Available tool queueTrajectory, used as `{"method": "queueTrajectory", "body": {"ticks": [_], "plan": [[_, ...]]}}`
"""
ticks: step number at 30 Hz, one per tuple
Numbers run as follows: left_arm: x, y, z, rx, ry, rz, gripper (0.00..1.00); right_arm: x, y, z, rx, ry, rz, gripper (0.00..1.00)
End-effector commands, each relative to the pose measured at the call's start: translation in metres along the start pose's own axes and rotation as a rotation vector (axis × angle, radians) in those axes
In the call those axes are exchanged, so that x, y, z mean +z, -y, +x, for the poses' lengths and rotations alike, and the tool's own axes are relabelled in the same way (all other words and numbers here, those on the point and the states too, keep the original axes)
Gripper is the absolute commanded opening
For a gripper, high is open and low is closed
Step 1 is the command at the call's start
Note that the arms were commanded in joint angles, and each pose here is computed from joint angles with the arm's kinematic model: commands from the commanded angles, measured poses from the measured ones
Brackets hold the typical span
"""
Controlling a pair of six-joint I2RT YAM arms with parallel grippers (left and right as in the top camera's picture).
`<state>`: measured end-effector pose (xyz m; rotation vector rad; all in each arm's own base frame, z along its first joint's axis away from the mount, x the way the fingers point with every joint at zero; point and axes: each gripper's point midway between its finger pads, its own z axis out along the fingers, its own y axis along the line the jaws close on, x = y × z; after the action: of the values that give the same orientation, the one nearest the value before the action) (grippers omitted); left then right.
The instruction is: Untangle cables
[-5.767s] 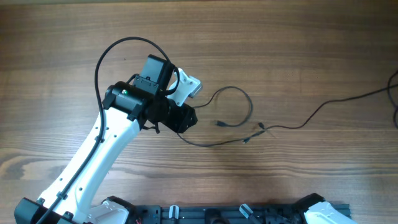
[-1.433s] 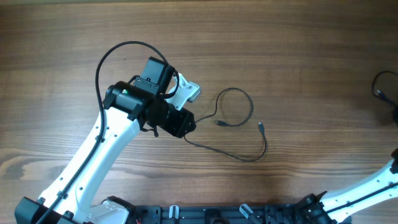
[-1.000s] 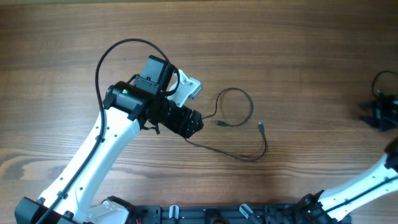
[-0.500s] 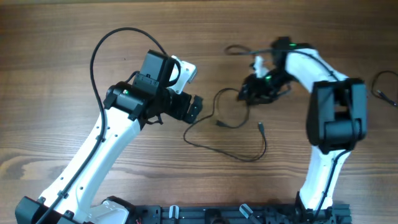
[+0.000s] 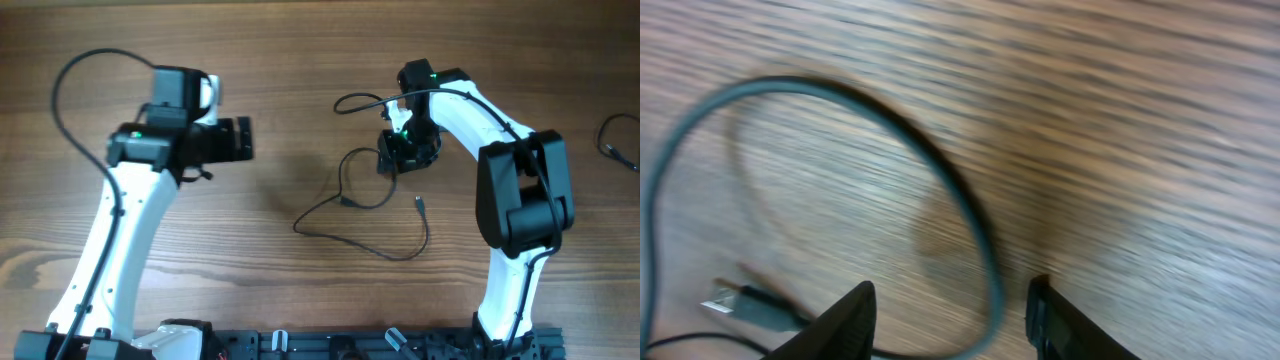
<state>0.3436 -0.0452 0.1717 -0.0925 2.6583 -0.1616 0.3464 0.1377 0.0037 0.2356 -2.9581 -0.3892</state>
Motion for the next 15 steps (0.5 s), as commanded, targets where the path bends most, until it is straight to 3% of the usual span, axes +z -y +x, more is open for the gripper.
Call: {"method": "queueTrajectory", "body": {"ticks": [1, 3, 4, 5, 6, 11, 15], "plan": [[0.003, -0.036, 0.002, -0.075, -0.023, -0.061, 1.0, -0.061, -0.01, -0.009, -0.005, 0.176, 0.038, 0.55], [0.005, -0.046, 0.004, -0.068, -0.038, -0.075, 1.0, -0.095, -0.03, -0.004, -0.051, 0.257, -0.01, 0.59], [0.007, -0.049, 0.004, -0.056, -0.045, -0.079, 1.0, -0.107, -0.04, 0.002, -0.073, 0.277, -0.037, 0.68], [0.009, -0.052, 0.002, -0.064, -0.042, -0.082, 1.0, -0.117, -0.051, 0.011, -0.093, 0.283, -0.063, 0.93], [0.01, -0.055, 0.0, -0.075, -0.034, -0.085, 1.0, -0.122, -0.061, 0.022, -0.105, 0.275, -0.074, 0.97], [0.015, -0.063, -0.005, -0.093, -0.022, -0.094, 1.0, -0.11, -0.107, 0.066, -0.22, 0.161, -0.074, 0.98], [0.015, -0.066, -0.004, -0.101, -0.03, -0.098, 1.0, -0.084, -0.156, 0.077, -0.542, 0.181, -0.065, 0.99]]}}
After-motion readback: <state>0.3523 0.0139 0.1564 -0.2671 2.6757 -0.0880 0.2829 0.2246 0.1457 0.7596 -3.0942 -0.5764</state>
